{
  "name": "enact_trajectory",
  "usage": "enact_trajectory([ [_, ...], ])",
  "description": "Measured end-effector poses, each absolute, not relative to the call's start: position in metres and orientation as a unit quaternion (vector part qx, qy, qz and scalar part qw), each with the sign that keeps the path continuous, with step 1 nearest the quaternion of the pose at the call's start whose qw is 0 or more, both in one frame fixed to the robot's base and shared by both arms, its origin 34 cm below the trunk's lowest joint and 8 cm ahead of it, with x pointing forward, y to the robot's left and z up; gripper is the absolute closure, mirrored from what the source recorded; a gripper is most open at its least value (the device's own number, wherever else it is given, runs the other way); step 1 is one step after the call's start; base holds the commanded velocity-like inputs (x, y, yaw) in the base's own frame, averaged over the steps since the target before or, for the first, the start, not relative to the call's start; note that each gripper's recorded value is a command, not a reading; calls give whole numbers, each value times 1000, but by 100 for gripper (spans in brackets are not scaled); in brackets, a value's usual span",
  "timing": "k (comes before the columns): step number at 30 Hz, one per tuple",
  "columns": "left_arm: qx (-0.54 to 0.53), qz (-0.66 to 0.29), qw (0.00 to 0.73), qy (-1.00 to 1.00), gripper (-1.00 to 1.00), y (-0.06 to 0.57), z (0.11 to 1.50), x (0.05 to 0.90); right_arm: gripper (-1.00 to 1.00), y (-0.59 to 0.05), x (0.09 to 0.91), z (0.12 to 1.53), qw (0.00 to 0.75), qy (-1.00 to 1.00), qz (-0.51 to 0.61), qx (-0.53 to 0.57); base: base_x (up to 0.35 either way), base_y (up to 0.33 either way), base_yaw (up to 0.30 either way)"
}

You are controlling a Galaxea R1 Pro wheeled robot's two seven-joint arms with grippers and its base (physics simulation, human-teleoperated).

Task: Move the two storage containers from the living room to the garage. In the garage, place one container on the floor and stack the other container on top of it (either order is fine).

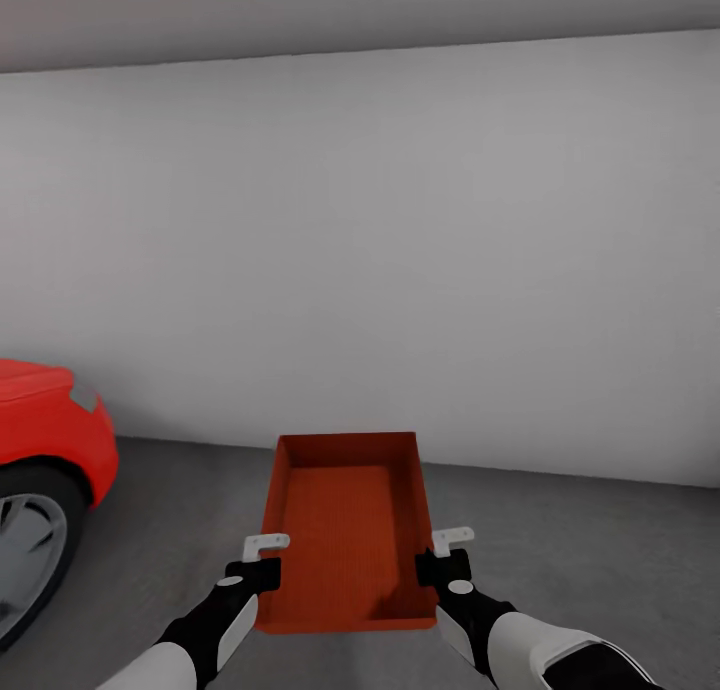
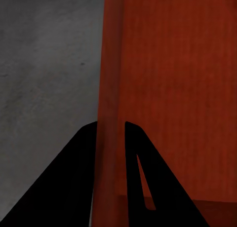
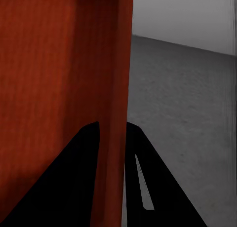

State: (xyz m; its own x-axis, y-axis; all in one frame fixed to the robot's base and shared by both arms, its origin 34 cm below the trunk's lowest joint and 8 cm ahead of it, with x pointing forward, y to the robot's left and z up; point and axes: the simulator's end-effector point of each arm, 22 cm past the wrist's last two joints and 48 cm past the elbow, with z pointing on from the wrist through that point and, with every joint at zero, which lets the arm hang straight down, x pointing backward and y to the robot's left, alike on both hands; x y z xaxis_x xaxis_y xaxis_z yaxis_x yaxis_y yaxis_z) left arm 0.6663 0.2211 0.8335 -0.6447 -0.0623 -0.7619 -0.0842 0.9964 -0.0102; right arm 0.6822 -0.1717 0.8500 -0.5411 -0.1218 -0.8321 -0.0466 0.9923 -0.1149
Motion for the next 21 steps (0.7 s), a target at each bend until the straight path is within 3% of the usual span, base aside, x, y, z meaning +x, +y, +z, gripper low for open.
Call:
enact_trajectory([
  [4, -40, 13, 419, 907, 100, 221, 834, 666, 100, -172, 682, 850, 476, 877, -39, -47, 238, 110, -111],
  [13, -40, 14, 419, 907, 100, 221, 834, 667, 100, -172, 682, 850, 476, 877, -39, -47, 39, 8, -6],
  [21, -40, 13, 419, 907, 100, 221, 834, 666, 100, -172, 682, 850, 476, 877, -39, -48, 293, 0, 0],
])
